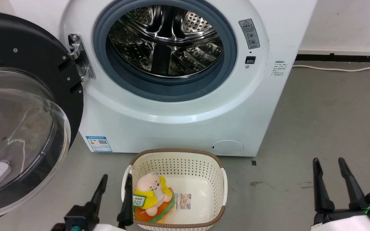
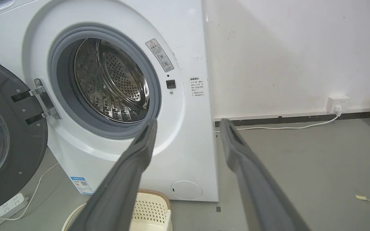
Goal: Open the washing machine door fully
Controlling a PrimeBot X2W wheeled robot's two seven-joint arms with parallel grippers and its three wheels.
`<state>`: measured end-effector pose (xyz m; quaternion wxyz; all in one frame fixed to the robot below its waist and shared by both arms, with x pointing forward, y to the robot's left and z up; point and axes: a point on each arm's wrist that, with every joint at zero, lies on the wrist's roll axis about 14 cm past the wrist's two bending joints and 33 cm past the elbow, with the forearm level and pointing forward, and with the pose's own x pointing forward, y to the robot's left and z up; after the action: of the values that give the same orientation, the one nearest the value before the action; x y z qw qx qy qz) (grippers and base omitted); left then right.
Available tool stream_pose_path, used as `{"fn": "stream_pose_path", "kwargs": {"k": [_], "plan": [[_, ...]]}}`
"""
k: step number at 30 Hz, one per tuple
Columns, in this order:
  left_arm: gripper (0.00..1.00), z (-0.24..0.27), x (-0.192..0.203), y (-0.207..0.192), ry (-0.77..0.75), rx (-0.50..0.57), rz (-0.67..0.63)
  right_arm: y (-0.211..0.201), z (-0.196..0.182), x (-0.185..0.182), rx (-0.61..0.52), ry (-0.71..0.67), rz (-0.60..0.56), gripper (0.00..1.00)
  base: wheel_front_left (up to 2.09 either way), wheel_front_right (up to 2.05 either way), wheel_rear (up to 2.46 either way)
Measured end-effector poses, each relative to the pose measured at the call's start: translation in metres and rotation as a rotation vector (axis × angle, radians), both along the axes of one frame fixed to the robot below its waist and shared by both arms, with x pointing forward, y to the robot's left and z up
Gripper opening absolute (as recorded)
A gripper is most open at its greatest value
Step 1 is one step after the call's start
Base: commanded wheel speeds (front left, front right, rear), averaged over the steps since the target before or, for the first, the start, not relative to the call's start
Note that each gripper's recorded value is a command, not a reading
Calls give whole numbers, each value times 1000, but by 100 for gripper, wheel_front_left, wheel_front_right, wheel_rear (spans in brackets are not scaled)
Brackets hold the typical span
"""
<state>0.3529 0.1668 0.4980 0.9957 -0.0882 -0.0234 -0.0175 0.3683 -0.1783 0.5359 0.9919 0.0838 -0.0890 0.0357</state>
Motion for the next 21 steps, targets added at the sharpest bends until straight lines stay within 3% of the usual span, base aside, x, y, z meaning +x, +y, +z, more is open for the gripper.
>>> {"fn": "stream_pose_path", "kwargs": {"k": [21], "plan": [[100,18,-10,-10,-67,177,-15,7,-18,-5,12,57,21,100,0,0,0]]}}
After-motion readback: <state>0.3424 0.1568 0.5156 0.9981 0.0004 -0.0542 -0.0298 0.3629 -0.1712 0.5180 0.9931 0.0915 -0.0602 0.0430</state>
